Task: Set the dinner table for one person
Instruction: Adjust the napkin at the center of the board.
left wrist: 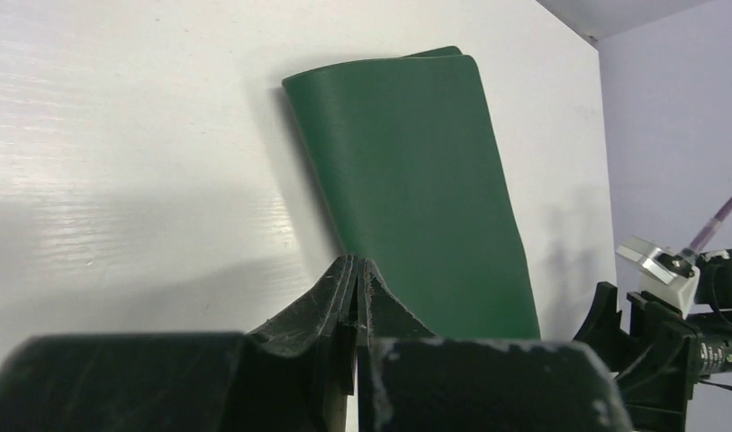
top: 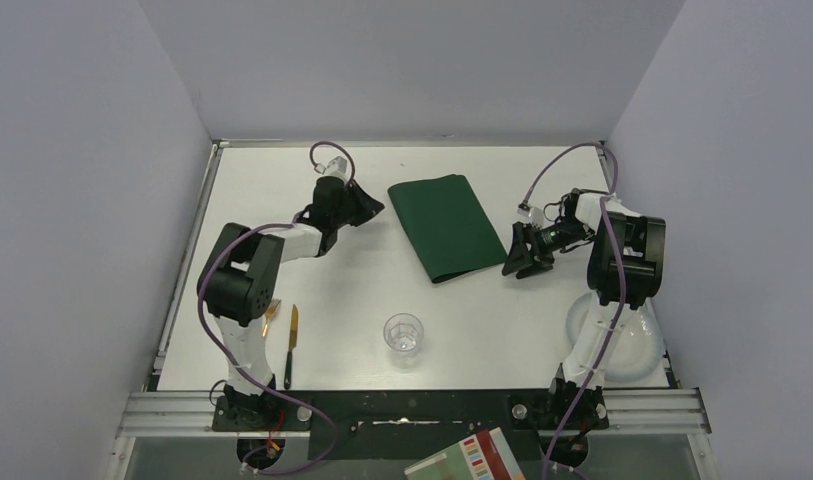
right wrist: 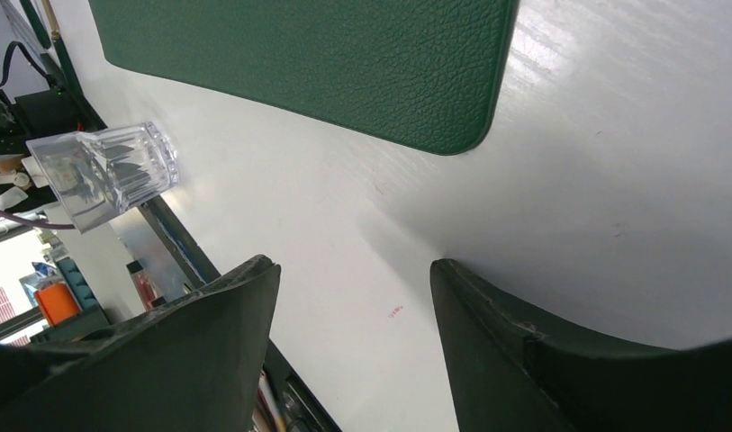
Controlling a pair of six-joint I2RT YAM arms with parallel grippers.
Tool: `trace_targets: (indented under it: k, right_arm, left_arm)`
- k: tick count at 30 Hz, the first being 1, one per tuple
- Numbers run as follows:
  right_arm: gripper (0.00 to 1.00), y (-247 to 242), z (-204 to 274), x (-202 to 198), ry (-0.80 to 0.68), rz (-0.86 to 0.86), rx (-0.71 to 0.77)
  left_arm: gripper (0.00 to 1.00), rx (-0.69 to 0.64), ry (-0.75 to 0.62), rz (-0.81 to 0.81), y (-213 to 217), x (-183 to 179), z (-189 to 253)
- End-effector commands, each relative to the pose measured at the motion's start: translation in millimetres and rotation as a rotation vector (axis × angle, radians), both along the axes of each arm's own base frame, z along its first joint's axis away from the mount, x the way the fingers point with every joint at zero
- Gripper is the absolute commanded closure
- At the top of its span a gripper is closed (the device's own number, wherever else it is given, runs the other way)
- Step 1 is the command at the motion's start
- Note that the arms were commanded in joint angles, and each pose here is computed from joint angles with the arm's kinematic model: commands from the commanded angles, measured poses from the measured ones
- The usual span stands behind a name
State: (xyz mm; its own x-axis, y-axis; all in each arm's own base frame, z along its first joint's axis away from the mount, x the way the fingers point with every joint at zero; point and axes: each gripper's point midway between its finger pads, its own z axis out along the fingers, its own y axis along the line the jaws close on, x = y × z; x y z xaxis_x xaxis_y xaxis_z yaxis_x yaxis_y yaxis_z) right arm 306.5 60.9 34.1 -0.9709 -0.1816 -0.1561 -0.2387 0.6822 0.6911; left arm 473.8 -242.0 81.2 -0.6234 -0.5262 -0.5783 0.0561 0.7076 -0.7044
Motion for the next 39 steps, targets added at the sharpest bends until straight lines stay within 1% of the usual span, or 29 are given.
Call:
trace_targets:
  k: [1,4,7,12,19,29,36,39]
  right_arm:
    - [0.36,-42.2,-61.5,-3.9,0.009,0.063,-0.25]
    - [0.37,-39.9,-63.4,-2.4,0.015,0.05,-0.236]
    - [0.36,-39.2,-67.2,0.1,0.012,0.036,-0.238]
    - [0.34,-39.1,-69.5,6.6,-0.002,0.004,-0.245]
    - [0.34,-41.2,-68.1,19.3,-0.039,-0.046,-0.264]
    - [0.35,-47.2,-70.7,48.2,-0.119,-0.125,-0.319]
    - [0.41,-56.3,-69.6,67.9,-0.184,-0.174,-0.37]
    - [0.46,-57.8,-70.2,72.5,-0.193,-0.185,-0.38]
  left_arm:
    - [1.0,-0.079,-0.057,-0.07,-21.3,-2.6,22.5]
    - [1.0,-0.101,-0.035,-0.122,-44.2,-3.6,14.2]
    - [1.0,-0.107,-0.026,-0.159,-64.7,-2.6,8.6]
    - [1.0,-0.107,0.003,-0.186,-81.0,-4.4,-13.7]
    - [1.0,-0.059,0.026,-0.187,-76.0,-9.7,-36.7]
    - [1.0,-0.032,0.032,-0.181,-66.7,-20.4,-43.9]
    - [1.0,-0.023,0.032,-0.182,-63.4,-24.4,-45.1]
    - [1.0,-0.024,0.036,-0.18,-63.1,-24.8,-46.3]
